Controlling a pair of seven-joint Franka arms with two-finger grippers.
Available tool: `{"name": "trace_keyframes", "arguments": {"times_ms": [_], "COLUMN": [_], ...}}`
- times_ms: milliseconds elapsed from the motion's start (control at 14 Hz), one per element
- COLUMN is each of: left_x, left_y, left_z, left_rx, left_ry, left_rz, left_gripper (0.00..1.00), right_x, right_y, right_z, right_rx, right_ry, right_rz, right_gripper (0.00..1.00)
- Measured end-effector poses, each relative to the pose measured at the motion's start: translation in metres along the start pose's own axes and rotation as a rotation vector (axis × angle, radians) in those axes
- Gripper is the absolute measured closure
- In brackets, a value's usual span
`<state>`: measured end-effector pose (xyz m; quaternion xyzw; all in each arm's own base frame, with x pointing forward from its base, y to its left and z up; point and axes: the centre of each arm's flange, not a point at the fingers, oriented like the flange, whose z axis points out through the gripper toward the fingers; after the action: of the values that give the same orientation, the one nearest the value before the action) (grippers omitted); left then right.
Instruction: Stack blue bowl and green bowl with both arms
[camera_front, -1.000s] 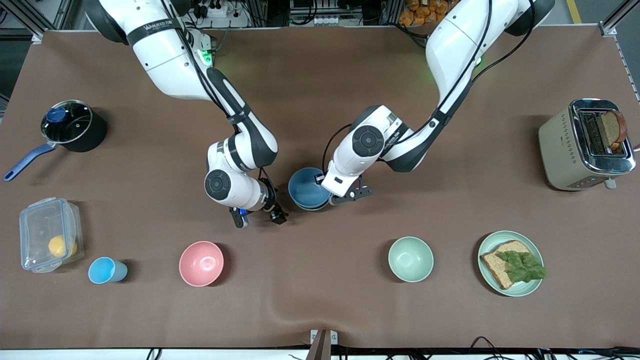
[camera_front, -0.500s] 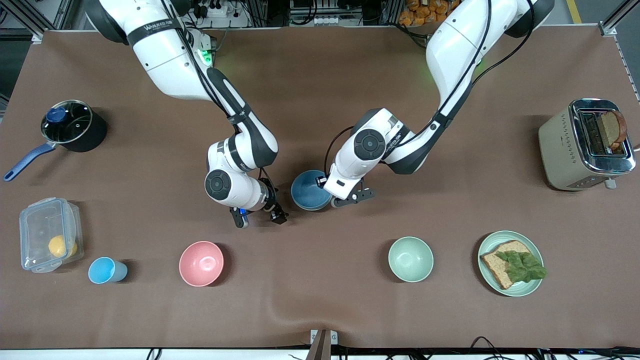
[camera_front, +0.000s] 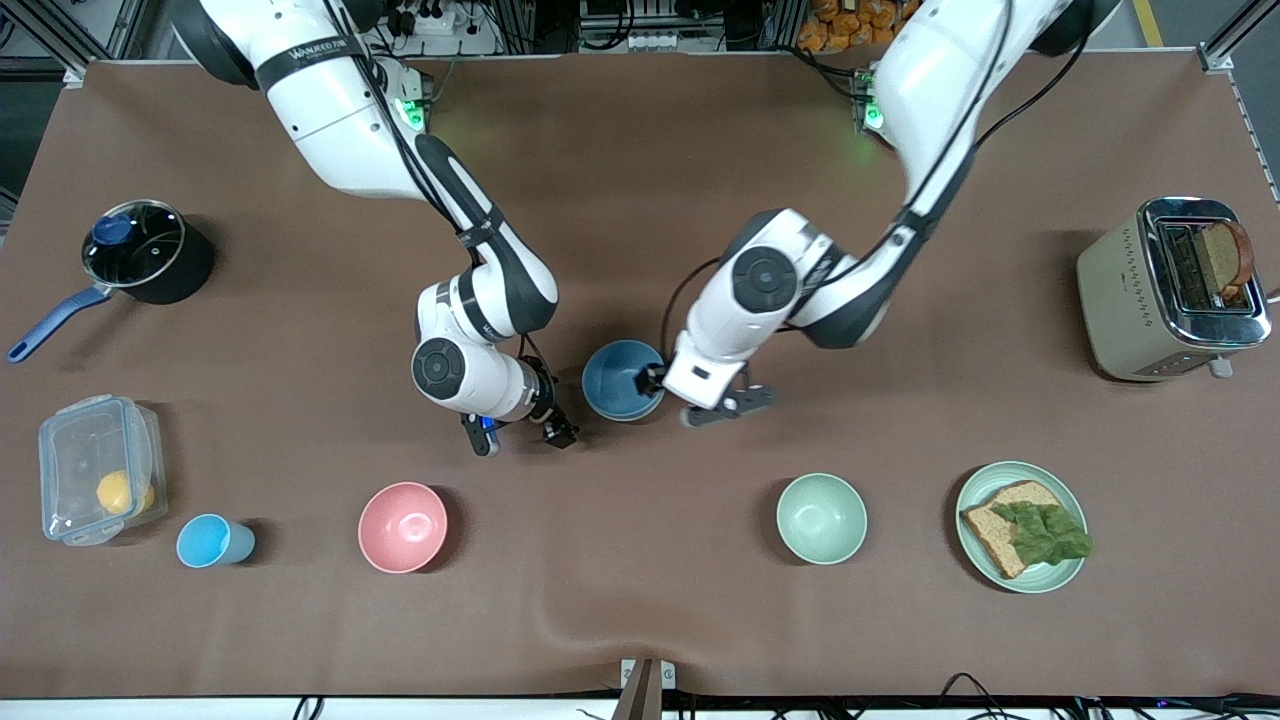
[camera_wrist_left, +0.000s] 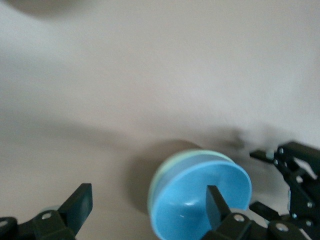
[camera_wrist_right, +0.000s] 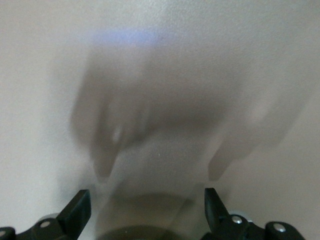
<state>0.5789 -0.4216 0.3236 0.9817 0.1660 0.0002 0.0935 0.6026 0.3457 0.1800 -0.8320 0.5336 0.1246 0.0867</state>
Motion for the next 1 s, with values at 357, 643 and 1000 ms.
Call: {"name": "trace_keyframes", "arguments": {"times_ms": [357, 643, 1000], "left_x": [0.051, 0.078, 0.087], "left_y": [-0.082, -0.165, -0.225], "left_z": [-0.158, -0.255, -0.317], "left_rx": [0.172, 0.246, 0.250], "left_ry": [0.059, 0.057, 0.047], "left_rz": [-0.058, 0.080, 0.208], "left_gripper": [0.00, 0.00, 0.00], "right_x": [0.004, 0.004, 0.018], "right_y": [-0.009, -0.008, -0.013], "right_z": [-0.018, -0.036, -0.059], "right_rx": [0.028, -0.009, 0.013], "right_ry": [0.020, 0.054, 0.065], "right_rz": [-0.017, -0.070, -0.110], "right_gripper": [0.00, 0.00, 0.00]}}
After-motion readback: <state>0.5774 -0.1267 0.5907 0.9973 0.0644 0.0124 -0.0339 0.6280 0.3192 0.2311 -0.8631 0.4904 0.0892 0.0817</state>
